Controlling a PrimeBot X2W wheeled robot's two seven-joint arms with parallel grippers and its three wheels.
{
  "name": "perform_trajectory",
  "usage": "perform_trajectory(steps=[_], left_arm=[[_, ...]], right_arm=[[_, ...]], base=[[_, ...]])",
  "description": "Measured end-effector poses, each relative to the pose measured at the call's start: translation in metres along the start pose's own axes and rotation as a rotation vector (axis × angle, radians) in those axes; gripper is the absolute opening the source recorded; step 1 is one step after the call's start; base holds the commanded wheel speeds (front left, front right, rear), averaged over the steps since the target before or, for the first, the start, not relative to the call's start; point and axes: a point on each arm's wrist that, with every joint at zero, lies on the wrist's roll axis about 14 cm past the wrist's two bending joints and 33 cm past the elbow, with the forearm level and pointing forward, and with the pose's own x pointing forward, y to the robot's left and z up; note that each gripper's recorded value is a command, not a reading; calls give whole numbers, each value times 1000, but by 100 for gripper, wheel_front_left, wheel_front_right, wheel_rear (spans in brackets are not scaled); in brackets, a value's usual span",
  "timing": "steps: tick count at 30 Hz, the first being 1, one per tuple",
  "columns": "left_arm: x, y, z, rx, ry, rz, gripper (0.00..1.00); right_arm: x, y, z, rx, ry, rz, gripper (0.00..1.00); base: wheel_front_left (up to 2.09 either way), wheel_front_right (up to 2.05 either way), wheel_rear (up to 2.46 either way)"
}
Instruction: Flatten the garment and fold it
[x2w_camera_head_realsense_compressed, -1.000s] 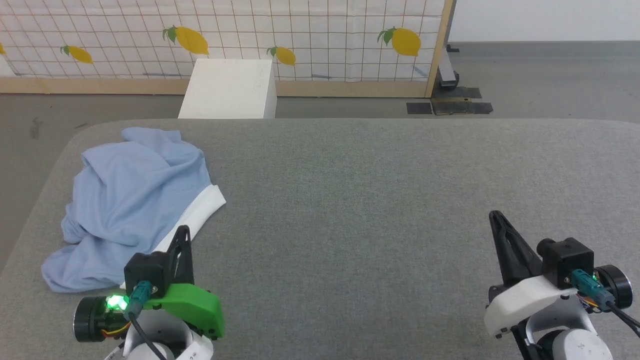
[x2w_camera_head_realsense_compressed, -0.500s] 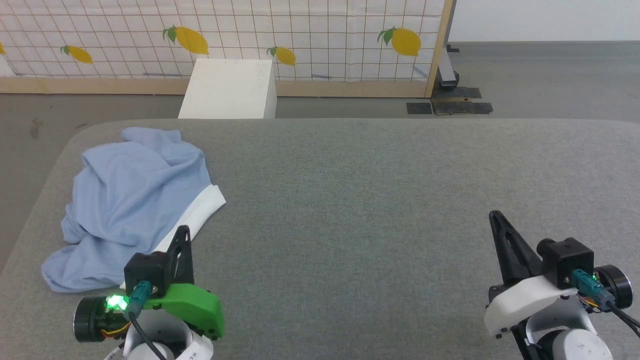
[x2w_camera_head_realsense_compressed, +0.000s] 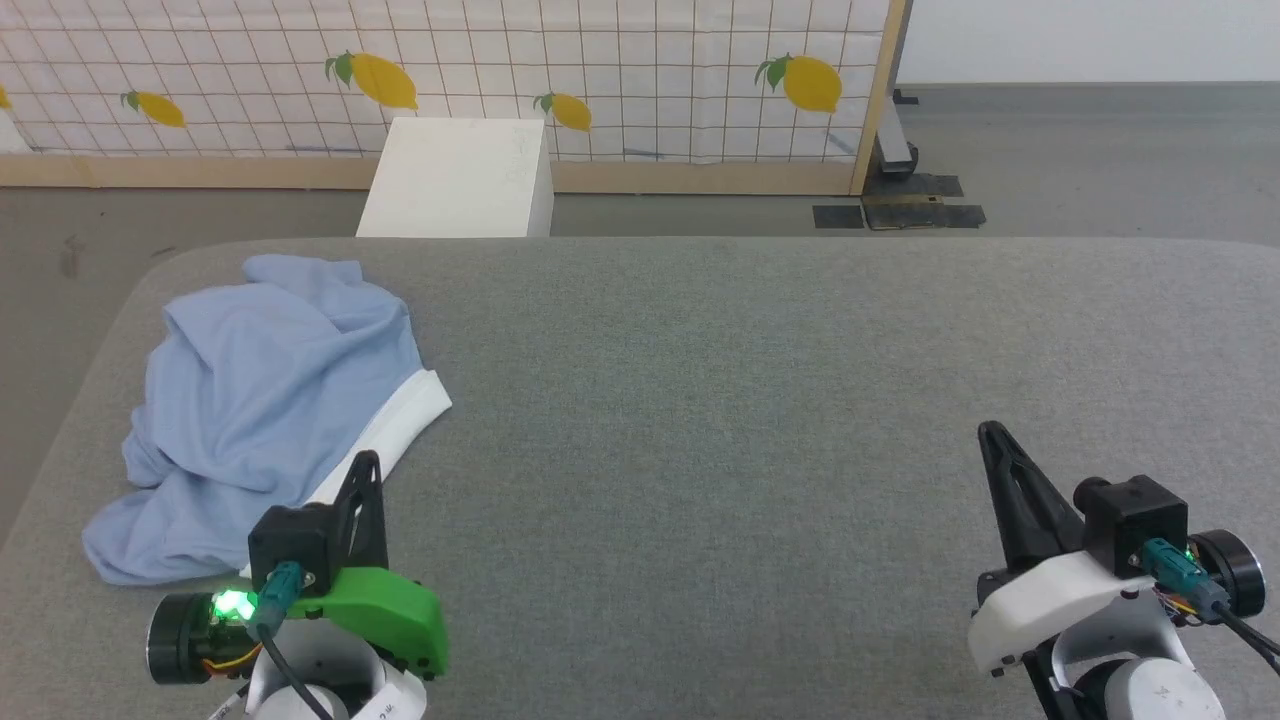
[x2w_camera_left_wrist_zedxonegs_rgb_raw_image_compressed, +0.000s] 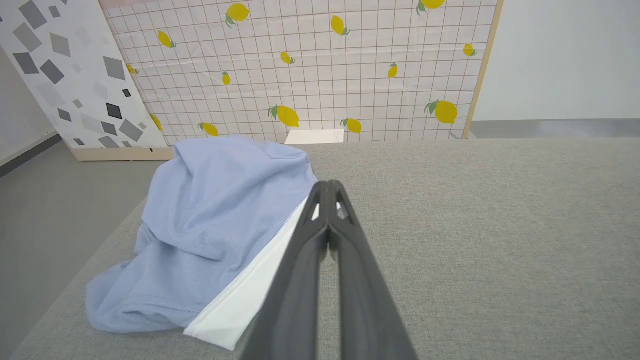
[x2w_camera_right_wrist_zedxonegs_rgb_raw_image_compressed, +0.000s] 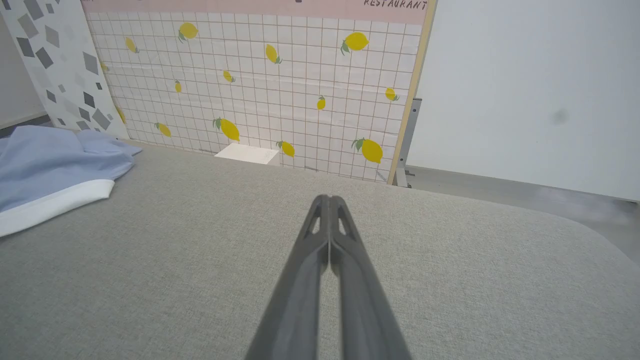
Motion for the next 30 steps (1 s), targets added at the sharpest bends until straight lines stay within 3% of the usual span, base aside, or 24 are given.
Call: perform_trajectory(steps=[17, 18, 19, 20, 21, 30], left_arm=[[0, 0, 0, 0, 0, 0, 0], [0, 0, 0, 0, 0, 0, 100], [0, 0, 0, 0, 0, -1, 100], [0, -1, 0, 0, 0, -2, 0], [0, -1, 0, 0, 0, -3, 100], [0, -3, -3, -5, 3, -8, 100]], right_arm=[[0, 0, 0, 0, 0, 0, 0], [0, 0, 0, 0, 0, 0, 100], [0, 0, 0, 0, 0, 0, 100], [0, 0, 0, 0, 0, 0, 0], [0, 0, 0, 0, 1, 0, 100], [0, -1, -2, 13, 0, -2, 100]], base=[[0, 0, 0], [0, 0, 0], [0, 0, 0], [0, 0, 0], [0, 0, 0], [0, 0, 0]])
